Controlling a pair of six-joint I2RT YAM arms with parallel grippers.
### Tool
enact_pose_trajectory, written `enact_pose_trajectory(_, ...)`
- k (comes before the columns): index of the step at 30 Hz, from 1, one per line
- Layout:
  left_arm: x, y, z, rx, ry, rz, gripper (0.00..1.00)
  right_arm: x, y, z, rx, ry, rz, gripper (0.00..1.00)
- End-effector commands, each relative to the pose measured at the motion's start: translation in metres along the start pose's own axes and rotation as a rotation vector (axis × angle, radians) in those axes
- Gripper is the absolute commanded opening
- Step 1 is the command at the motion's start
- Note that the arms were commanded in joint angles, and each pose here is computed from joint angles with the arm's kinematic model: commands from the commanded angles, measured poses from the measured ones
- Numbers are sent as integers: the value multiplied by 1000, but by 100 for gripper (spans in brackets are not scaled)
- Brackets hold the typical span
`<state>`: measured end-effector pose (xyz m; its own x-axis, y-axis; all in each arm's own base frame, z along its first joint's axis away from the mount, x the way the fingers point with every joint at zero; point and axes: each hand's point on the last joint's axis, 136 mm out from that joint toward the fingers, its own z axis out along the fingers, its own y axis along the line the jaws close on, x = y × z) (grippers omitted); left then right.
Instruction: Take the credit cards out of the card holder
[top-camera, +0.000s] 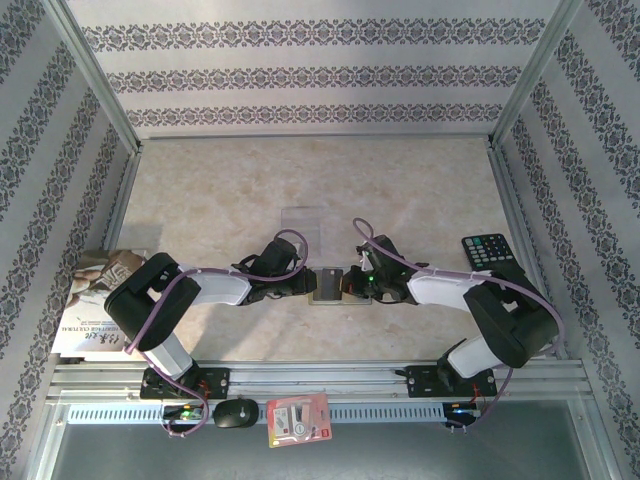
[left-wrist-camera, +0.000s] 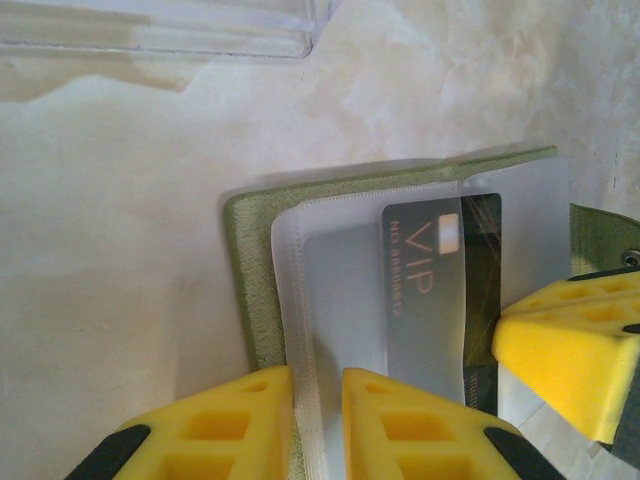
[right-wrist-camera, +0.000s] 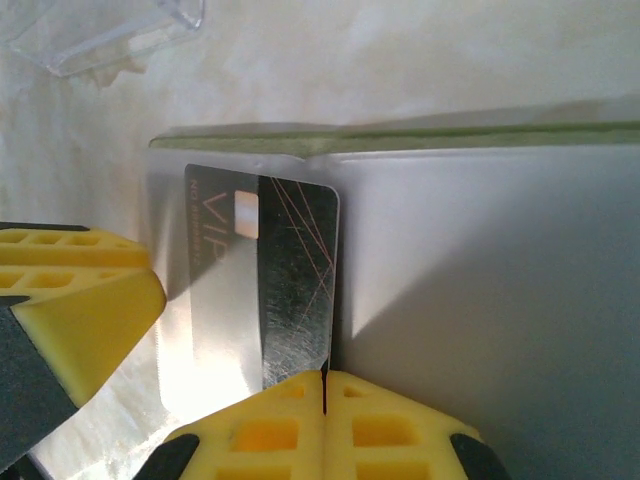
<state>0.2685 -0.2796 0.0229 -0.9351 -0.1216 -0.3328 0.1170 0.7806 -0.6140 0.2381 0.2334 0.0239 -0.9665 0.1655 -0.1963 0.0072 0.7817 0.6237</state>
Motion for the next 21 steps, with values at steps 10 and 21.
enact_pose_trajectory(10,26,14,5,-22,95,-33,20,-1,-8,-7,43,-2,-33,26)
enact_pose_trajectory(21,27,14,5,-17,101,-30,20,1,-6,3,-6,36,-17,25)
